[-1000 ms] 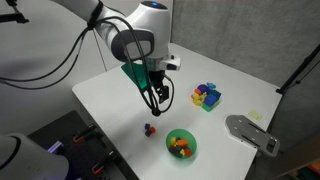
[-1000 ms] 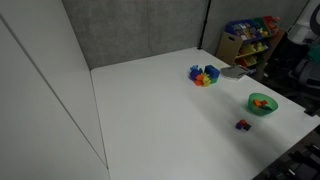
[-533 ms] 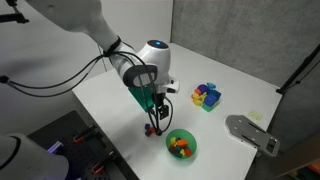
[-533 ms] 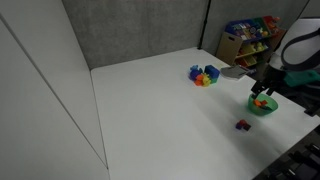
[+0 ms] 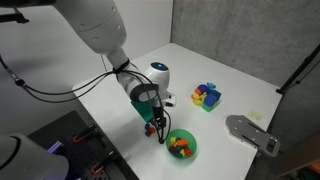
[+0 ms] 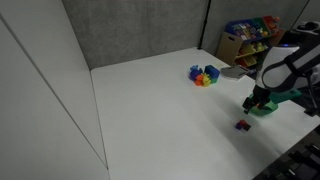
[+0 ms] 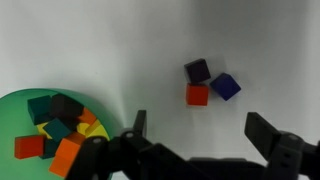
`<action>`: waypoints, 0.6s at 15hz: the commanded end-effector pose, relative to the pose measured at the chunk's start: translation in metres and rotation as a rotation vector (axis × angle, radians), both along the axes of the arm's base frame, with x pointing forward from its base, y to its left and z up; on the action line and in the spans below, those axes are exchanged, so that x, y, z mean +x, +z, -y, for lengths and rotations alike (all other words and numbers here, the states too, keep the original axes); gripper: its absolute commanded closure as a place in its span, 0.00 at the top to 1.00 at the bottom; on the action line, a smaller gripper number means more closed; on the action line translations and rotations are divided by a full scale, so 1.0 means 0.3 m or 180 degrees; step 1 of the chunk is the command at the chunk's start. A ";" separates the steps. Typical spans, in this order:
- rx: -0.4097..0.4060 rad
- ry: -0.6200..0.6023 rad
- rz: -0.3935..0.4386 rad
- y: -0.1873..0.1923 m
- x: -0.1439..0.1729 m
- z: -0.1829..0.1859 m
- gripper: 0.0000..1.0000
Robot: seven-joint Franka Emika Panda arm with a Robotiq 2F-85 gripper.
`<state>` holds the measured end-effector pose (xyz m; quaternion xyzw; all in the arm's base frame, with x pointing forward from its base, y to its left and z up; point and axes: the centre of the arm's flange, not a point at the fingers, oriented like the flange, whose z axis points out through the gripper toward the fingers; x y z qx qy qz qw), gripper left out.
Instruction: Move the small orange block from the table to the bowl
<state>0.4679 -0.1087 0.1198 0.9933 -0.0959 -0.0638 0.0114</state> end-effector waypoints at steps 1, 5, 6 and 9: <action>-0.0068 0.0040 -0.0039 -0.085 0.063 0.021 1.00; -0.0116 0.0088 -0.0113 -0.160 0.076 0.017 1.00; -0.0143 0.0100 -0.0128 -0.176 0.076 0.014 1.00; -0.0225 0.0135 -0.0162 -0.215 0.080 0.012 1.00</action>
